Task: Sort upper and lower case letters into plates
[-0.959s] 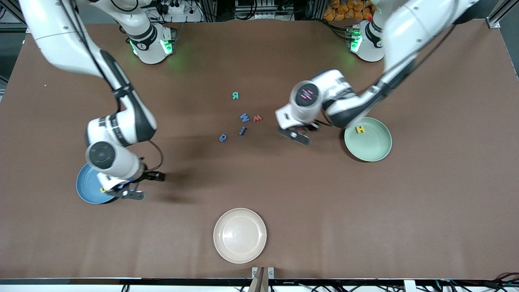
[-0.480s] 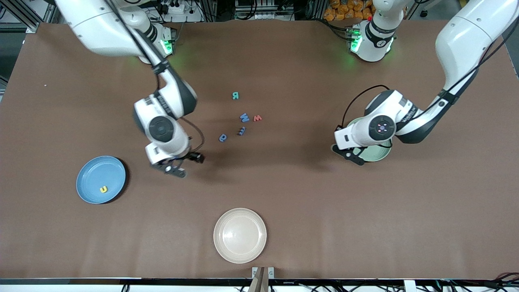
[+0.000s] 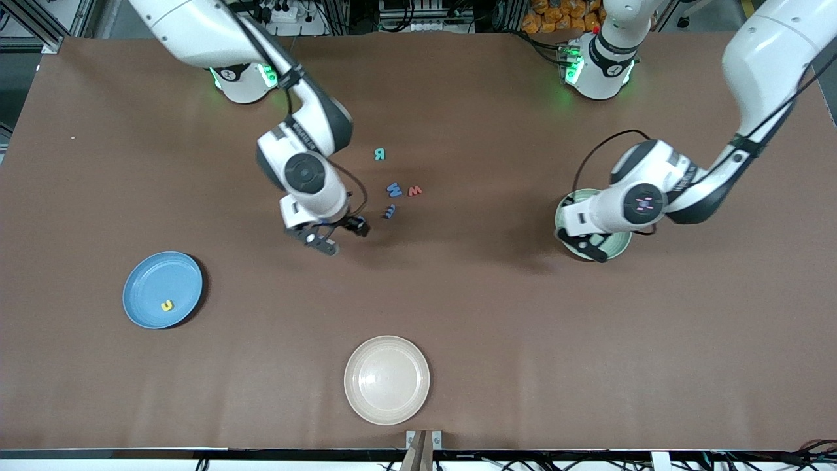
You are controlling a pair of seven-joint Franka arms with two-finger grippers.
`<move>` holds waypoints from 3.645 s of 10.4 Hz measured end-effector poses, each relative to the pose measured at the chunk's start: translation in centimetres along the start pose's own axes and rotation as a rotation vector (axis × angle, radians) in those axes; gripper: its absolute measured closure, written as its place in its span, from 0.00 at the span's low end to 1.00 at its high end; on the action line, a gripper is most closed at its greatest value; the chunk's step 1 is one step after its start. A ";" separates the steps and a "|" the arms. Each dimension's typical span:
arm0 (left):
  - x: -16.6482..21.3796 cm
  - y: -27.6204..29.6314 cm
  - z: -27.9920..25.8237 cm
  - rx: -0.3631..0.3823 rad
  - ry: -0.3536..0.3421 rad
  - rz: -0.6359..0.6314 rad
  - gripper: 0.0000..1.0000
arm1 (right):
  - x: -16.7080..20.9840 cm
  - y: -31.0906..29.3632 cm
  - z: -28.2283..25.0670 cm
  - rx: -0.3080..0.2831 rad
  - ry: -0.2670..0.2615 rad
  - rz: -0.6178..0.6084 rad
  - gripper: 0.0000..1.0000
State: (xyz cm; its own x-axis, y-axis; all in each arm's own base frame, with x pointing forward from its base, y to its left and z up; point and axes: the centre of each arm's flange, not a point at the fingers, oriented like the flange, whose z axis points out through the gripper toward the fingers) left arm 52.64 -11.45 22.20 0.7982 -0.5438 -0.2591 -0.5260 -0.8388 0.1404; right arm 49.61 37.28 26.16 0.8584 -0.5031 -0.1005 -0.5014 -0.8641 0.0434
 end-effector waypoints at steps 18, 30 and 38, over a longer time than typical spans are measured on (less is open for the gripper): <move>3.5 29.8 -9.3 -0.104 0.035 -0.159 0.00 | -14.3 -6.0 9.2 0.063 -0.013 0.599 0.00; 5.5 33.3 -9.9 -0.050 0.013 -0.190 0.00 | -15.0 -6.3 10.0 0.100 0.071 0.619 0.00; 5.8 30.7 -10.2 -0.052 0.002 -0.158 0.00 | -15.6 -6.4 10.2 0.100 0.078 0.619 0.00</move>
State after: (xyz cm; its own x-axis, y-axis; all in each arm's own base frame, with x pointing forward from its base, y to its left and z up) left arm 44.13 -40.61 34.77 0.8705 -0.4046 -0.2803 -0.3775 -0.9142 0.1472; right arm 38.28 50.80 17.30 0.4098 -0.9121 -0.0138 -0.9120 -0.4095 -0.0237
